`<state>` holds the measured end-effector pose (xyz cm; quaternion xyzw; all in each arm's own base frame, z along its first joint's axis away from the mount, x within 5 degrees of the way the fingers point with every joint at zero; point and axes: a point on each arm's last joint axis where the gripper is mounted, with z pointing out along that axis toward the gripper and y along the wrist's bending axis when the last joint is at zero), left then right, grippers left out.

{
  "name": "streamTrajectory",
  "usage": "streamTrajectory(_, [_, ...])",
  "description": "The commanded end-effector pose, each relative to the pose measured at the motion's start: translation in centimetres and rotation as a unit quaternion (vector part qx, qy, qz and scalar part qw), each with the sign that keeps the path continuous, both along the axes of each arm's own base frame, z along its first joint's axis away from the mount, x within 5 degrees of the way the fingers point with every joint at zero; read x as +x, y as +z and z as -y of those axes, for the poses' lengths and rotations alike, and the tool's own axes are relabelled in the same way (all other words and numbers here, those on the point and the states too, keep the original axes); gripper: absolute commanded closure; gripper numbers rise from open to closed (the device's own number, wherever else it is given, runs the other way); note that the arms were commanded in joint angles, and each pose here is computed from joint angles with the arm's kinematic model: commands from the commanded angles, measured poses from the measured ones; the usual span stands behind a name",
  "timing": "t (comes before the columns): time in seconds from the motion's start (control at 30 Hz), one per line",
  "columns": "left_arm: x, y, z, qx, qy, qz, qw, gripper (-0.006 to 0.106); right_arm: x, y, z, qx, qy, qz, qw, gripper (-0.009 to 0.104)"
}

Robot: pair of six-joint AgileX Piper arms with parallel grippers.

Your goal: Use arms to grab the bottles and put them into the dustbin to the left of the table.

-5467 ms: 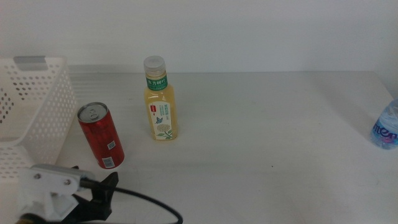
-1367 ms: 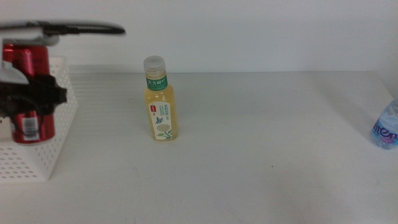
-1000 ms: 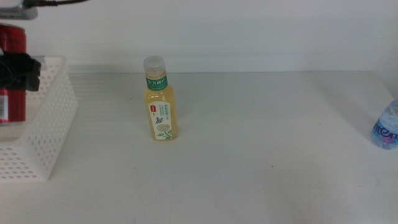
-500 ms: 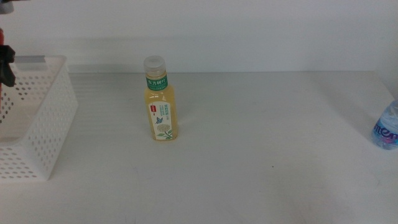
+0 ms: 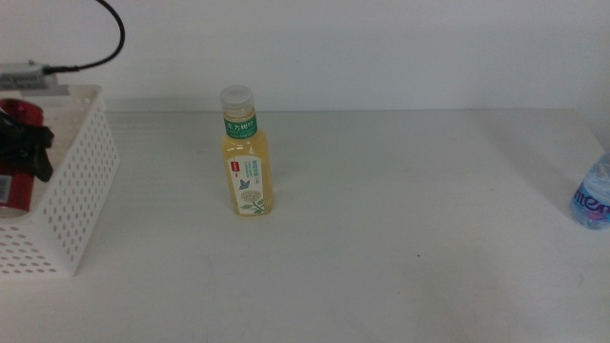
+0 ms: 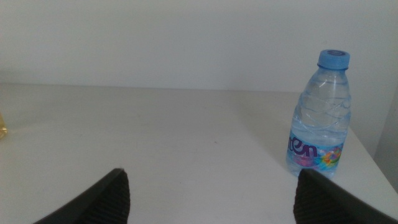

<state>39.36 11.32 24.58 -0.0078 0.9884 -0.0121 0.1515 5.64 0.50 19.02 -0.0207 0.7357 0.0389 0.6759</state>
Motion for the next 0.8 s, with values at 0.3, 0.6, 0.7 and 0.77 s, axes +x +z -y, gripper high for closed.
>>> streamTrajectory(0.3, [1.6, -0.6, -0.5, 0.004, 0.010, 0.034, 0.999, 0.097, -0.2, 1.1, 0.1, -0.004, -0.004, 0.057, 0.998, 0.021])
streamTrajectory(0.6, [1.9, -1.2, -0.4, -0.008, 0.012, 0.031, 0.999, 0.043, -0.2, 1.1, 0.1, -0.004, -0.004, 0.057, 0.998, 0.021])
streamTrajectory(0.7, [1.9, -1.2, -0.3, -0.012, 0.011, 0.032, 0.999, 0.020, -0.2, 1.1, 0.1, -0.004, -0.004, 0.057, 0.998, 0.021])
streamTrajectory(0.77, [1.8, -1.2, -0.3, -0.013, 0.010, 0.028, 0.999, 0.010, -0.2, 1.1, 0.1, -0.004, -0.004, 0.057, 0.998, 0.021])
